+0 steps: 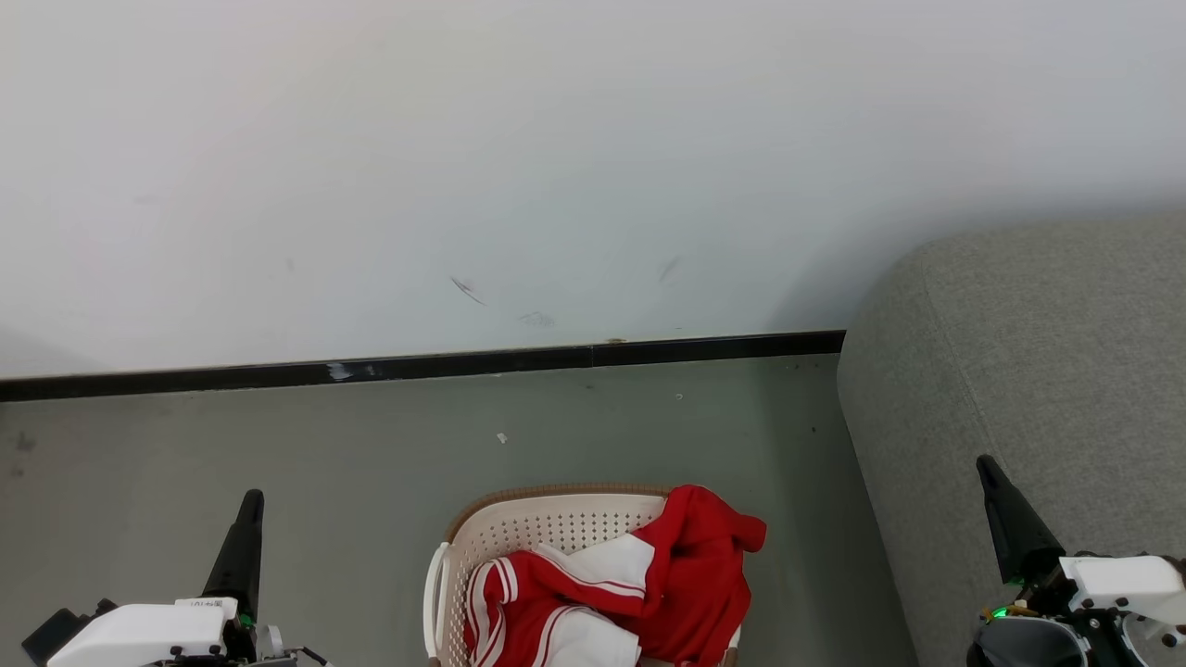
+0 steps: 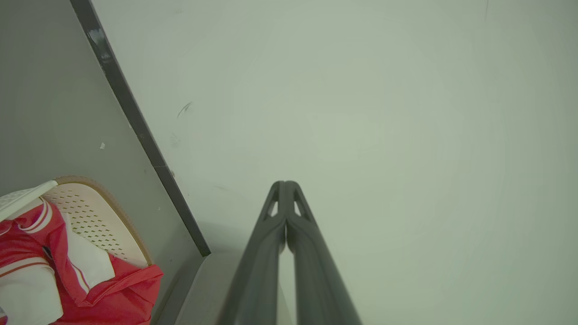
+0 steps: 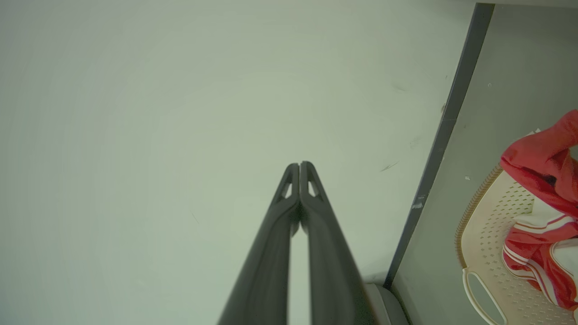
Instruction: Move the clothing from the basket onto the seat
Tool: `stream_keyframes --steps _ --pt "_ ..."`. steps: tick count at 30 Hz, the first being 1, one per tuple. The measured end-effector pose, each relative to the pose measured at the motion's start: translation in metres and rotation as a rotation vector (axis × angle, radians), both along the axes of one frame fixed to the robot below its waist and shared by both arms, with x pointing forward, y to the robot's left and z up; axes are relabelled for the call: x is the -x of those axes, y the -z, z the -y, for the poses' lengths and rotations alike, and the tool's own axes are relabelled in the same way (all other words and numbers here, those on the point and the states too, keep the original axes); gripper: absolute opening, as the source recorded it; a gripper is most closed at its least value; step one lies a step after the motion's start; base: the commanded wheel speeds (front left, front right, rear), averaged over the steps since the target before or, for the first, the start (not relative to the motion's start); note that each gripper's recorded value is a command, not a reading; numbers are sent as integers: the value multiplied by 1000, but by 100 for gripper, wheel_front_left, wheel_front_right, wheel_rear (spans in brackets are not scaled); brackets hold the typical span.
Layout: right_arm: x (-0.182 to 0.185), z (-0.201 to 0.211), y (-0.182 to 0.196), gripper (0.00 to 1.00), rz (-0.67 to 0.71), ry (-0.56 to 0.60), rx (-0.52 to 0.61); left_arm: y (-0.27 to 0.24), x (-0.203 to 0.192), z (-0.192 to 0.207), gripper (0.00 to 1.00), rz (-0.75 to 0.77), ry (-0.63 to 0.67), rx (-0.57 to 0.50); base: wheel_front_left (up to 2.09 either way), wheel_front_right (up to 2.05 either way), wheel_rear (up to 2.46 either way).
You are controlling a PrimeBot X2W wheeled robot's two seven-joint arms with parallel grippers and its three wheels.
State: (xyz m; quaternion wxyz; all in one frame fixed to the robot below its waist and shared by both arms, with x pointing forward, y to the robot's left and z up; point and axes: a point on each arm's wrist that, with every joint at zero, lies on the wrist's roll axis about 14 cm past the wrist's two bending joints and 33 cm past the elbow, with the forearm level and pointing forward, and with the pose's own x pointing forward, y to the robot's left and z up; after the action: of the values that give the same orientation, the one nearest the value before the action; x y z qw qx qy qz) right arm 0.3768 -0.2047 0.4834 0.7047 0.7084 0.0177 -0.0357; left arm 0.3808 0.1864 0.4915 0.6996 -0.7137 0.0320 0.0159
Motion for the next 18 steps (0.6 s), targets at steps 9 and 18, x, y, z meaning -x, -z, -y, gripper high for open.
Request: stream_keyframes --steps 9,18 --pt "0 0 0 0 0 0 0 0 0 0 0 0 0 0 0 0 0" --pt "21 -9 37 100 -112 -4 -30 32 14 10 100 -96 2 37 0 0 0"
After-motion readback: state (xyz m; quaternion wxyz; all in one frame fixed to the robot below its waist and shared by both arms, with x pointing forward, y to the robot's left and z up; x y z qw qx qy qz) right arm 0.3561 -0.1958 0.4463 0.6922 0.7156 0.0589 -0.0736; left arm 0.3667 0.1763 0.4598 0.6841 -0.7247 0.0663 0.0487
